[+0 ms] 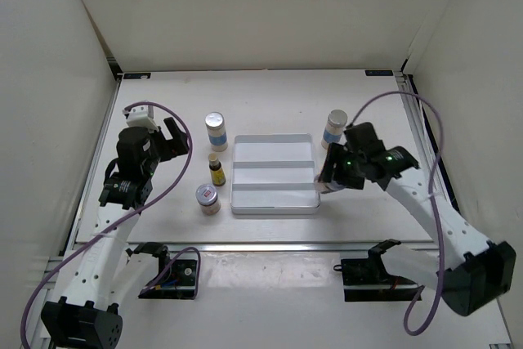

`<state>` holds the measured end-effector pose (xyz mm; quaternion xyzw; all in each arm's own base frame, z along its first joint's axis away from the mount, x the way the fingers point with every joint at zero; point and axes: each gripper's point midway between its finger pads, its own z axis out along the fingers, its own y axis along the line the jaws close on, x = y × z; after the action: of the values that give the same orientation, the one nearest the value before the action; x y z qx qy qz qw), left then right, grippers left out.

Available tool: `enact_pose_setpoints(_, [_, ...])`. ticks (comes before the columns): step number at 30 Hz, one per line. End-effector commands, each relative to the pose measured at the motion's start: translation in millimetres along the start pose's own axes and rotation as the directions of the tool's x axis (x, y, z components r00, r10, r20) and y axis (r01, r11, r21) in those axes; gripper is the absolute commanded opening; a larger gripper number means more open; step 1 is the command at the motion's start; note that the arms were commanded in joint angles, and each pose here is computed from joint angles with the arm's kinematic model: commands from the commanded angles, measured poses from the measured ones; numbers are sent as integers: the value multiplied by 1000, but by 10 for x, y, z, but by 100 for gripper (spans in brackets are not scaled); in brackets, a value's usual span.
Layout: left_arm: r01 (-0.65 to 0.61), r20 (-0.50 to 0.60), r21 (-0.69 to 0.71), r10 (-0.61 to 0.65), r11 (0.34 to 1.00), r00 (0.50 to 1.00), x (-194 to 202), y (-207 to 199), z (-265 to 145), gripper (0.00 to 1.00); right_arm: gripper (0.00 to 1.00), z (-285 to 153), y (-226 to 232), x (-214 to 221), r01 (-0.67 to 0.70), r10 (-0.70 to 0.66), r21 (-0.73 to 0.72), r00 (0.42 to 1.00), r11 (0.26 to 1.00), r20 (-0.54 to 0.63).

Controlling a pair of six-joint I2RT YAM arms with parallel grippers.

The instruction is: Organize the condiment bottles

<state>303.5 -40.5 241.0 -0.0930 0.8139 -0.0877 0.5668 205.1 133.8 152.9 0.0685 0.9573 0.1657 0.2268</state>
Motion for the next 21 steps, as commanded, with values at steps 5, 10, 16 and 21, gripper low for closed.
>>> enact_pose_setpoints(5, [25, -3, 16, -25, 1000, 1000, 29, -33, -13, 100, 23, 376, 620, -23, 210, -210, 46, 978, 977, 1])
enact_pose_setpoints(10, [64, -5, 15, -64, 998, 998, 80, -45, -34, 100, 22, 694, 598, 127, 247, -237, 137, 968, 959, -85])
enact_pose_setpoints(16, [179, -165, -6, -178, 984, 970, 318, -111, -161, 100, 58, 816, 515, 255, 262, -236, 196, 961, 945, -147])
enact_pose_setpoints(21, [272, -351, 17, -249, 962, 903, 664, -265, -362, 100, 82, 788, 554, 207, 260, -239, 205, 963, 944, -125])
